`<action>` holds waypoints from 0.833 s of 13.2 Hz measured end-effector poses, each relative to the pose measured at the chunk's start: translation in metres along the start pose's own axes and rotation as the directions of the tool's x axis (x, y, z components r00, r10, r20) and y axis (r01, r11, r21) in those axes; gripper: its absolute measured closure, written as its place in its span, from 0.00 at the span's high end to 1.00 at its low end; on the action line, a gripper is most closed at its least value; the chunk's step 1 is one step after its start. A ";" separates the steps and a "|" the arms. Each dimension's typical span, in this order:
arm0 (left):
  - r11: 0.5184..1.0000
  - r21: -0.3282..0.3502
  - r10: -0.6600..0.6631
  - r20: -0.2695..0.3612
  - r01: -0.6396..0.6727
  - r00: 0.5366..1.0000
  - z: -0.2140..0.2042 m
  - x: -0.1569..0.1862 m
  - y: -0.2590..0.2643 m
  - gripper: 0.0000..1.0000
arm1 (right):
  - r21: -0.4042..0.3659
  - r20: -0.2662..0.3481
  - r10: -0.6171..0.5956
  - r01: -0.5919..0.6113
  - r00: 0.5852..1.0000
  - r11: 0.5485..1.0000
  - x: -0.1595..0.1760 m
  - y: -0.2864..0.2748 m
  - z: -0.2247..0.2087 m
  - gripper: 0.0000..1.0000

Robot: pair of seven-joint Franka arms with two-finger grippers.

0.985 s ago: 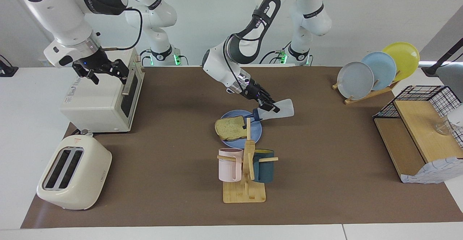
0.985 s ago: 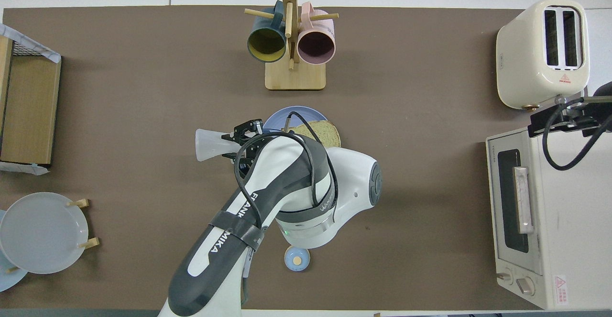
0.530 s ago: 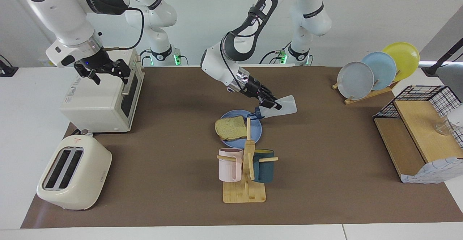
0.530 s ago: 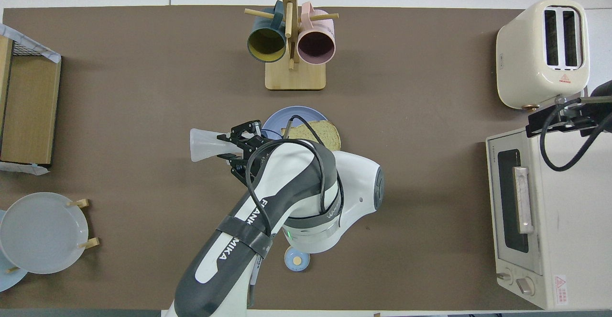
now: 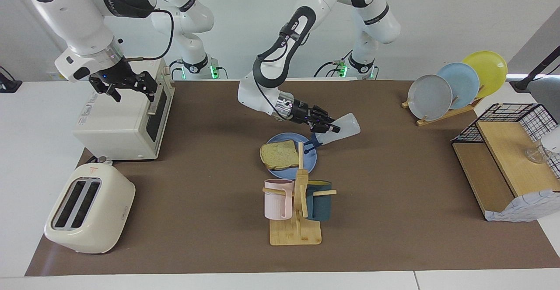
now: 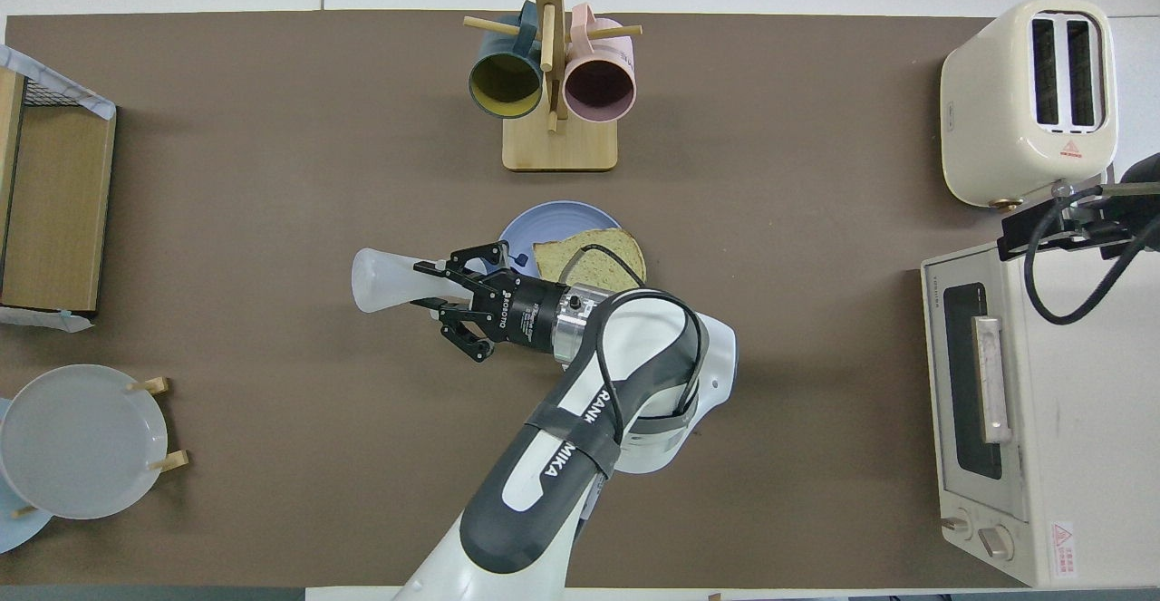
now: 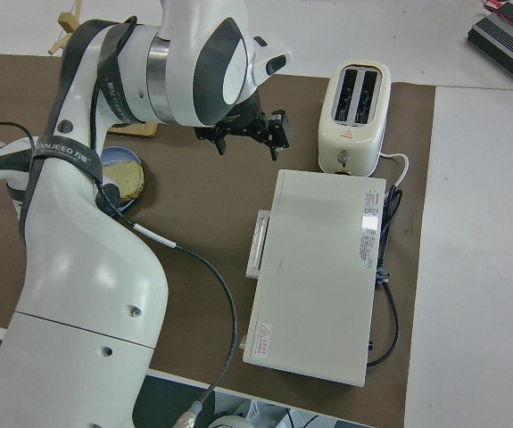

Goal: Put bread on plate and add seasoning
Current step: 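Tilt the bottle over the bread and squeeze with the left gripper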

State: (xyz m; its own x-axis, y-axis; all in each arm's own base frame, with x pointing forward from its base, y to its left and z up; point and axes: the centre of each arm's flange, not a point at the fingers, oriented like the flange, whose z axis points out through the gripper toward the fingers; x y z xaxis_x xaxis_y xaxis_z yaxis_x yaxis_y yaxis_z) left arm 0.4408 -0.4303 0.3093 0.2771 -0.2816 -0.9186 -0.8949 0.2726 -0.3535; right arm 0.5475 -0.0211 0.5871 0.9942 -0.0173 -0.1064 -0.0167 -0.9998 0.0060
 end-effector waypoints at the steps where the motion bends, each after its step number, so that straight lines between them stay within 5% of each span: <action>1: 1.000 0.019 0.013 0.038 -0.013 0.999 -0.001 0.010 0.006 0.36 | 0.000 0.000 0.000 0.000 1.000 1.000 0.000 0.000 0.000 1.00; 4: 0.996 0.081 0.015 0.106 -0.023 0.994 -0.004 0.023 0.012 0.36 | 0.000 0.000 0.000 0.000 1.000 1.000 0.000 0.000 0.000 1.00; 11: 0.985 0.169 0.010 0.071 -0.022 0.997 -0.060 0.017 0.037 0.36 | 0.000 0.000 0.000 0.000 1.000 1.000 0.000 0.000 0.000 1.00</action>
State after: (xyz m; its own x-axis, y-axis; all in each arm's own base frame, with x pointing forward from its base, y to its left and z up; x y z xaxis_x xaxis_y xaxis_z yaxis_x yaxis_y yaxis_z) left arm 0.3917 -0.4805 0.2913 0.2920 -0.2131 -0.9324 -0.8287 0.4304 -0.3579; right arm 0.5475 -0.0211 0.5871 0.9942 -0.0173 -0.1064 -0.0167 -0.9998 0.0060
